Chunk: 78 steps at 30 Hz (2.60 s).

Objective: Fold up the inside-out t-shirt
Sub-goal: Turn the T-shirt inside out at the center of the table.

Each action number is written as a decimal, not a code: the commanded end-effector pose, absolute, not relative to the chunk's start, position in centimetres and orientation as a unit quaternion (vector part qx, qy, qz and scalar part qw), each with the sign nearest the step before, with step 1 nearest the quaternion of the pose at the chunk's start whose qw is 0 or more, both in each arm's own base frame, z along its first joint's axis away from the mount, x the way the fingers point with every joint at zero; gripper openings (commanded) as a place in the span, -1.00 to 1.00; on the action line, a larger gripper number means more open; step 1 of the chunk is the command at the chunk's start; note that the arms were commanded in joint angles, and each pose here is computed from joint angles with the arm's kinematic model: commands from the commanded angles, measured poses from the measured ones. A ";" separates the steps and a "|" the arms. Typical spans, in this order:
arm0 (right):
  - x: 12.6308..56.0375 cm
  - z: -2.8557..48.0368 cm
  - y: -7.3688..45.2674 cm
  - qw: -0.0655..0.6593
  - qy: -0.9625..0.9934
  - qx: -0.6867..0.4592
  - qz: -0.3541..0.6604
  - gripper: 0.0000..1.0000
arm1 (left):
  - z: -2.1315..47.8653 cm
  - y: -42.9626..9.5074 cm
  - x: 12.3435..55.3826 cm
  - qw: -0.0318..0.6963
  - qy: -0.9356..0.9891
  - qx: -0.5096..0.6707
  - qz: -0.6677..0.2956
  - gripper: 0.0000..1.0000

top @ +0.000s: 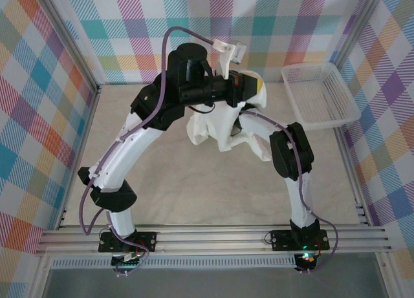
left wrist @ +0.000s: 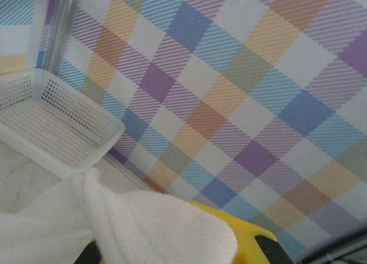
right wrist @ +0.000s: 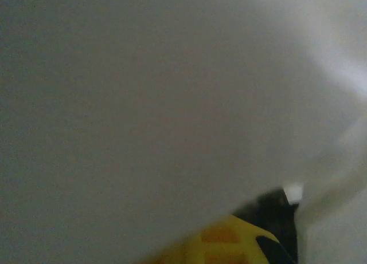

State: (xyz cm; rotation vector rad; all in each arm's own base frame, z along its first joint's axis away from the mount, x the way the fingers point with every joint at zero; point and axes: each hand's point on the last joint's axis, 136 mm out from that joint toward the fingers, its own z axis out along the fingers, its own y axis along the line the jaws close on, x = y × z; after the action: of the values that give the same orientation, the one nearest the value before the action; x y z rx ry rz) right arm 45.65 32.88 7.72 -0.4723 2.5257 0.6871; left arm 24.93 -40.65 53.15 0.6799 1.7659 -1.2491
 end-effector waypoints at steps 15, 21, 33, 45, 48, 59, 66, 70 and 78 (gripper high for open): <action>36.3 -2.7 24.9 -0.043 0.972 -0.229 0.018 0.88 | 58.8 -35.9 17.2 0.533 0.608 0.390 -0.441 -1.00; 34.2 -5.0 24.0 -0.078 0.965 -0.251 -0.001 0.35 | 60.6 -33.7 17.0 0.584 0.594 0.379 -0.402 -1.00; 31.8 10.9 30.3 0.119 0.914 -0.281 0.268 -1.00 | 44.1 -21.0 40.8 0.479 0.854 0.026 -0.202 -1.00; 30.5 31.6 27.5 0.422 0.809 -0.281 0.298 -1.00 | 13.7 -15.8 44.8 0.215 0.946 -0.125 -0.210 -1.00; 32.7 33.8 26.0 0.465 0.815 -0.233 0.256 -1.00 | 13.8 -15.6 42.6 0.218 0.942 -0.121 -0.225 -0.48; 31.8 32.8 28.4 0.475 0.770 -0.261 0.337 -1.00 | 26.9 -23.9 33.9 0.194 0.878 -0.023 -0.436 0.35; 33.1 32.6 27.8 0.489 0.779 -0.221 0.323 -1.00 | 20.6 -31.4 32.2 0.086 0.883 -0.032 -0.461 0.31; 33.4 33.8 27.1 0.503 0.779 -0.205 0.313 -1.00 | 16.6 -29.8 32.9 0.092 0.897 -0.073 -0.426 -1.00; 32.7 35.6 20.8 0.535 0.784 -0.091 0.302 -1.00 | 13.8 -16.6 34.6 0.184 0.966 -0.092 -0.158 -1.00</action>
State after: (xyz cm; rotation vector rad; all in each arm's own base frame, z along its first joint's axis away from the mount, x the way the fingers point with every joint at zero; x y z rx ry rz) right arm 33.22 23.83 31.49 -0.3798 1.9790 0.7007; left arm 34.44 -23.04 13.72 -0.3189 2.7134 -0.9126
